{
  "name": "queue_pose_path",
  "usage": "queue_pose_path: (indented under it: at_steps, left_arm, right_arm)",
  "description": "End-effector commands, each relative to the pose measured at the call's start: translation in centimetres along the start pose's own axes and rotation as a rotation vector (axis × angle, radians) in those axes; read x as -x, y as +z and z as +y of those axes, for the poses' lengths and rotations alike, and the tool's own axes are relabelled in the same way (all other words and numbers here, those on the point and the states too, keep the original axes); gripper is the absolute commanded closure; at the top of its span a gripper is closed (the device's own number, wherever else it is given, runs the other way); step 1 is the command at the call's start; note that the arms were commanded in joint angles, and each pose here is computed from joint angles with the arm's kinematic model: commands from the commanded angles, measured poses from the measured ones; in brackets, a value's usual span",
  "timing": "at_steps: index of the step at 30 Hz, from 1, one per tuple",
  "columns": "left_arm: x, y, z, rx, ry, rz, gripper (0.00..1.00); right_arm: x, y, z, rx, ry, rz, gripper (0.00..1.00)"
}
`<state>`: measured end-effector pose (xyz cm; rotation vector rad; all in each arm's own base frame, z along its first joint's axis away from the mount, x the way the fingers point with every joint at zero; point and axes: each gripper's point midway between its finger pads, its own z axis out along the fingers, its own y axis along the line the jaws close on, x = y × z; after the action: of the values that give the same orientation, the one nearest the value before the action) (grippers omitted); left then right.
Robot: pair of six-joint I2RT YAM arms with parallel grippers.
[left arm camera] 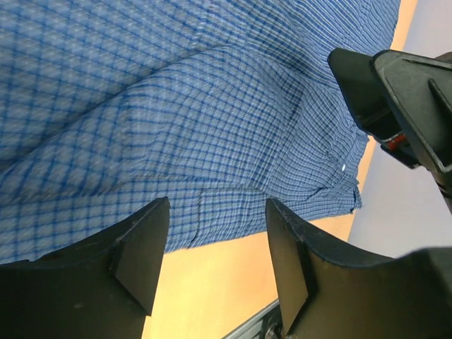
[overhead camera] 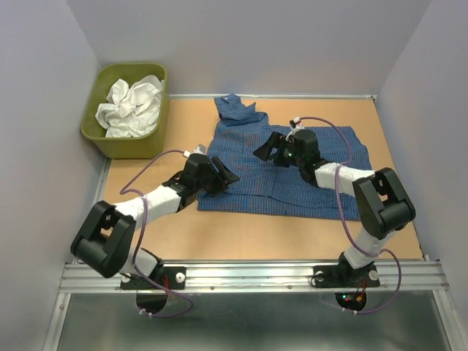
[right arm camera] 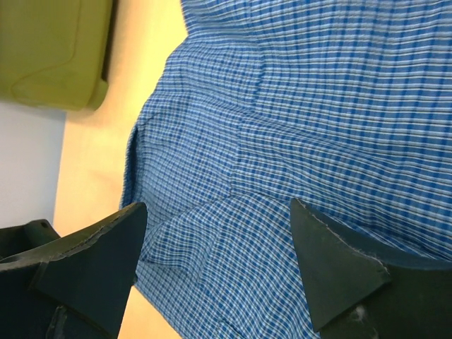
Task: Fold and stack the long sleeve shirts
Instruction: Fold the shirt
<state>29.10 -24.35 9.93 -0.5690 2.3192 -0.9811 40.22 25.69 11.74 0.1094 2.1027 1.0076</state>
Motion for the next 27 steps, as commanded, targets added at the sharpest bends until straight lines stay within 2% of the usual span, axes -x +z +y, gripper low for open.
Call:
queue_pose_path:
  at_steps: [1, 5, 9, 11, 17, 20, 24, 27]
  left_arm:
    - [1.1, 1.7, -2.9, -0.065, 0.051, -0.03, 0.35]
    - [1.0, 3.6, 1.1, 0.072, 0.028, -0.042, 0.44]
    - [0.1, 3.7, 5.4, 0.162, -0.052, -0.036, 0.48]
    - [-0.3, 3.3, 7.7, 0.21, -0.099, -0.029, 0.5]
    - [-1.6, 1.3, 11.1, 0.295, -0.169, 0.012, 0.51]
    - [-2.2, -0.4, 12.4, 0.318, -0.215, 0.026, 0.51]
    - [-1.5, -2.9, 13.3, 0.317, -0.273, 0.014, 0.51]
    - [-1.7, -4.9, 13.7, 0.328, -0.29, 0.003, 0.5]
  right_arm:
    - [0.5, -1.5, -1.6, -0.104, -0.037, -0.034, 0.14]
    - [0.1, -2.8, -2.6, -0.129, -0.027, -0.03, 0.14]
    - [-0.9, -3.9, -3.8, -0.173, -0.034, 0.0, 0.14]
    - [-1.5, -4.2, -4.3, -0.191, -0.022, 0.026, 0.14]
    - [-3.9, -6.0, -6.2, -0.292, 0.012, 0.109, 0.14]
    - [-5.3, -6.6, -6.4, -0.298, 0.008, 0.18, 0.14]
    - [-10.0, -8.4, -7.1, -0.316, 0.024, 0.4, 0.14]
    - [-12.4, -9.8, -7.1, -0.335, 0.003, 0.494, 0.13]
